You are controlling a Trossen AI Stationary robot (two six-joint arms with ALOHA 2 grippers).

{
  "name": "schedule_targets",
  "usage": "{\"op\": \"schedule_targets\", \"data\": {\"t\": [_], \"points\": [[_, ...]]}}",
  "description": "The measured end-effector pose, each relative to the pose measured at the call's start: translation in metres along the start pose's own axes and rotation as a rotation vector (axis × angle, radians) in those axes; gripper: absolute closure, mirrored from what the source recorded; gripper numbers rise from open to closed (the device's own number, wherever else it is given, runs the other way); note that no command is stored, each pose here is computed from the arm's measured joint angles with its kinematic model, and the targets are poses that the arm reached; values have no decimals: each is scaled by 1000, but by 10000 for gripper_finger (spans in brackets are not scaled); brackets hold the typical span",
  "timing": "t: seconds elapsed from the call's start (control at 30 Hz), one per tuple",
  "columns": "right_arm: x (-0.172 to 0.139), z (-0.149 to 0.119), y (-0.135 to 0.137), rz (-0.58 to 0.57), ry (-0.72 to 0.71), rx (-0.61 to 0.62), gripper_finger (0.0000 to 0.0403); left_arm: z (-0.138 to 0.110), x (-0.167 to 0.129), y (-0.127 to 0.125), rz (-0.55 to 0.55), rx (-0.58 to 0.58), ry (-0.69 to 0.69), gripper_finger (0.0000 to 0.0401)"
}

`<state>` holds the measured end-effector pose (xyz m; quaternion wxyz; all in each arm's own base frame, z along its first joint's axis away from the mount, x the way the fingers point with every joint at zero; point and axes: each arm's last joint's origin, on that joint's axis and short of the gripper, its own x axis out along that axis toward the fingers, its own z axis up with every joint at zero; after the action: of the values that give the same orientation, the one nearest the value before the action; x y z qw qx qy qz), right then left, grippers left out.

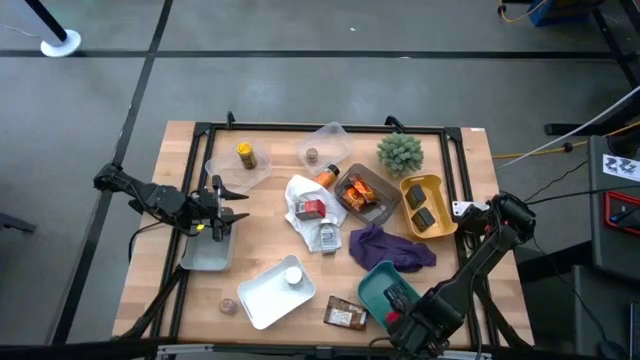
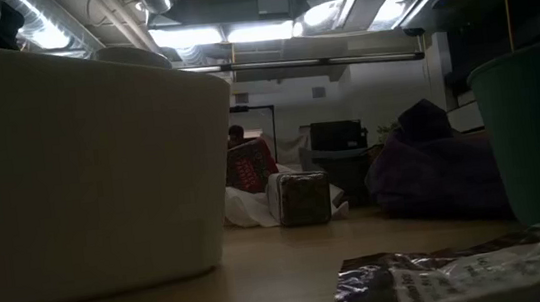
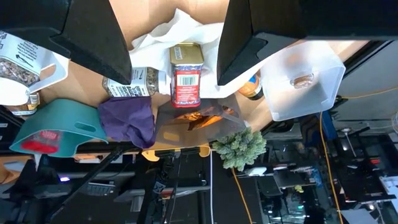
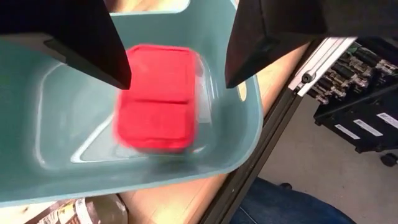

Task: Sort spices by type
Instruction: Put the bottom red spice can into the green bin, then put the red spice can into the green bin

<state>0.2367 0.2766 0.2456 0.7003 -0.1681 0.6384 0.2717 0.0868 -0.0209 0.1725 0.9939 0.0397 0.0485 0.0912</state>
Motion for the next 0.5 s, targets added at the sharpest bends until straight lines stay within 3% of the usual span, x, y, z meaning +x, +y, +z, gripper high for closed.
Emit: {"op": "schedule_targets", "data": {"t": [0.33,0.5], "points": [[0,-3,-1,-12,36,5,140,0,0,0,0,0,-1,177],[-13,-5,-5,-178,43,13,139,0,0,0,0,0,0,177]]}}
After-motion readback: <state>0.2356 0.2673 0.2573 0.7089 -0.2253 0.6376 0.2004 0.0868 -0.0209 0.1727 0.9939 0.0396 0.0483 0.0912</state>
